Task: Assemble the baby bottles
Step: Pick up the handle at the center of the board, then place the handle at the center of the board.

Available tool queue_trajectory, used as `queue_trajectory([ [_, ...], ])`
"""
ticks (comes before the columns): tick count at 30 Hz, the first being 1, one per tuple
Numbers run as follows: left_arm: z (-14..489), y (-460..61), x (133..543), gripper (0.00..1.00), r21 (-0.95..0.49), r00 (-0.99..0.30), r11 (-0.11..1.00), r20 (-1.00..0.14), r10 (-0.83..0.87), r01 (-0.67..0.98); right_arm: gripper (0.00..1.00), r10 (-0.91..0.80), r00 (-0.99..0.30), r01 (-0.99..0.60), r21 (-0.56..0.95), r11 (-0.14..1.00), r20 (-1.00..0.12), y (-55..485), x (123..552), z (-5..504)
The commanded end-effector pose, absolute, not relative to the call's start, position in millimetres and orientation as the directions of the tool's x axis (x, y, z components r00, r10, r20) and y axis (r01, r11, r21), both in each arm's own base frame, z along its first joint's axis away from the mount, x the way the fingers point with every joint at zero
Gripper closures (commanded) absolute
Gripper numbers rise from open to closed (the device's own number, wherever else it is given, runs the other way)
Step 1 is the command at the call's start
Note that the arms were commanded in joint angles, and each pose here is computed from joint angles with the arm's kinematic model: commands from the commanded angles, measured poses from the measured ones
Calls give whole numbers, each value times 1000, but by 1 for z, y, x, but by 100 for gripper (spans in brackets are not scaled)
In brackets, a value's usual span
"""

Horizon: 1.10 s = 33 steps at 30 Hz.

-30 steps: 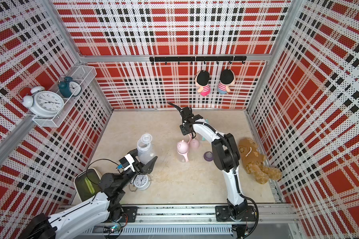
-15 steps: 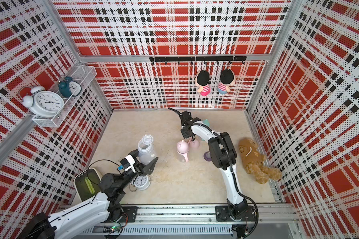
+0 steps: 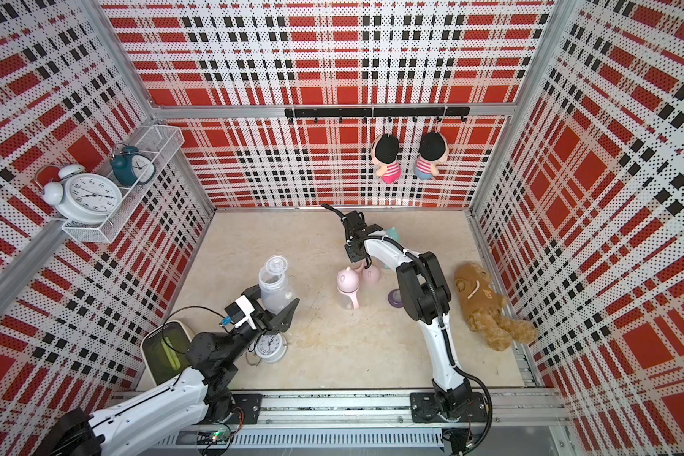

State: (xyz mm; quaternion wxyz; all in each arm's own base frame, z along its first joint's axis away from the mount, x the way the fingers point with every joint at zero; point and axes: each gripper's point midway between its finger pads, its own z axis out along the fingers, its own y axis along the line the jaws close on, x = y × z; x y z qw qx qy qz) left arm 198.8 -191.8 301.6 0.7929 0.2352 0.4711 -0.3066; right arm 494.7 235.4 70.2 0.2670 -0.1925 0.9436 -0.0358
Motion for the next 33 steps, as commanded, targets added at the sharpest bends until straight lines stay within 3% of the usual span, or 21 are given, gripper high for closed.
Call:
queue_trajectory([
  [1, 300, -189, 197, 100, 91, 380, 710, -888, -259, 698, 93, -370, -747, -321, -188, 928, -552, 236, 504, 104],
  [11, 300, -186, 194, 100, 90, 388, 713, -882, -267, 695, 93, -375, -643, -296, -235, 926, -668, 241, 474, 206],
  [19, 299, -187, 194, 100, 93, 389, 713, -883, -264, 695, 92, -388, -591, -300, -254, 920, -708, 242, 418, 270],
  [27, 301, -189, 193, 100, 97, 390, 705, -881, -268, 703, 90, -380, -623, -265, -272, 925, -684, 211, 354, 288],
  [33, 302, -191, 193, 100, 98, 386, 698, -883, -268, 709, 90, -363, -693, -274, -238, 932, -623, 189, 308, 271],
])
